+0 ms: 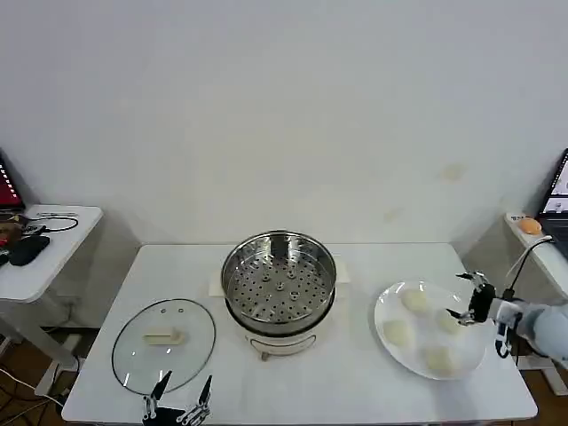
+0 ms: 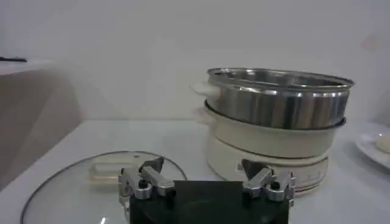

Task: Take steamed baozi put them in steamer then cover it.

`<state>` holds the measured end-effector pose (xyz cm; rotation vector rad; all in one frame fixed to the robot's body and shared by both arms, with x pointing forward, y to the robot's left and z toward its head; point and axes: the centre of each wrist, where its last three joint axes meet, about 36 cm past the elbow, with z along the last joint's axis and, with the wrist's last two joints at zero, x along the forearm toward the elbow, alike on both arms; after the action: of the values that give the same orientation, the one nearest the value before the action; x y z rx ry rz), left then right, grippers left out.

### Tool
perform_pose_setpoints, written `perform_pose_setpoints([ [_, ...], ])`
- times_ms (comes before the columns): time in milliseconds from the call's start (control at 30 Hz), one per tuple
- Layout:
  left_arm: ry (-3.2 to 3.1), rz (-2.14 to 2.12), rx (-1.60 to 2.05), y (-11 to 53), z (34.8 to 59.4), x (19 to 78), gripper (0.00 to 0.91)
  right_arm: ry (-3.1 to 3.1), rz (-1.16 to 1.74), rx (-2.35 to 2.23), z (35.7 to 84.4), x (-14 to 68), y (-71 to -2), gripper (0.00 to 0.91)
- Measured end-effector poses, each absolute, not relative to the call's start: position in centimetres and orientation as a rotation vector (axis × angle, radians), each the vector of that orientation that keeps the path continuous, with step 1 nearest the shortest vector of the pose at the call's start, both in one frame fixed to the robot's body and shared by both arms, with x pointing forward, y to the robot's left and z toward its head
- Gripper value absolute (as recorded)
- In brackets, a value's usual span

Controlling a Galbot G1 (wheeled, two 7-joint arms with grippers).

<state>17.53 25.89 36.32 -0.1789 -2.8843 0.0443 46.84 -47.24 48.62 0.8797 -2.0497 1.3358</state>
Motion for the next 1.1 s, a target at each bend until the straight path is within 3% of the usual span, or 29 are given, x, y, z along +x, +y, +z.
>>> perform_pose_setpoints([
  [1100, -2.881, 0.087, -0.135, 25.7, 36.3, 17.6, 0.907, -1.625, 1.322, 1.169, 51.4, 58.6, -43.7, 0.907],
])
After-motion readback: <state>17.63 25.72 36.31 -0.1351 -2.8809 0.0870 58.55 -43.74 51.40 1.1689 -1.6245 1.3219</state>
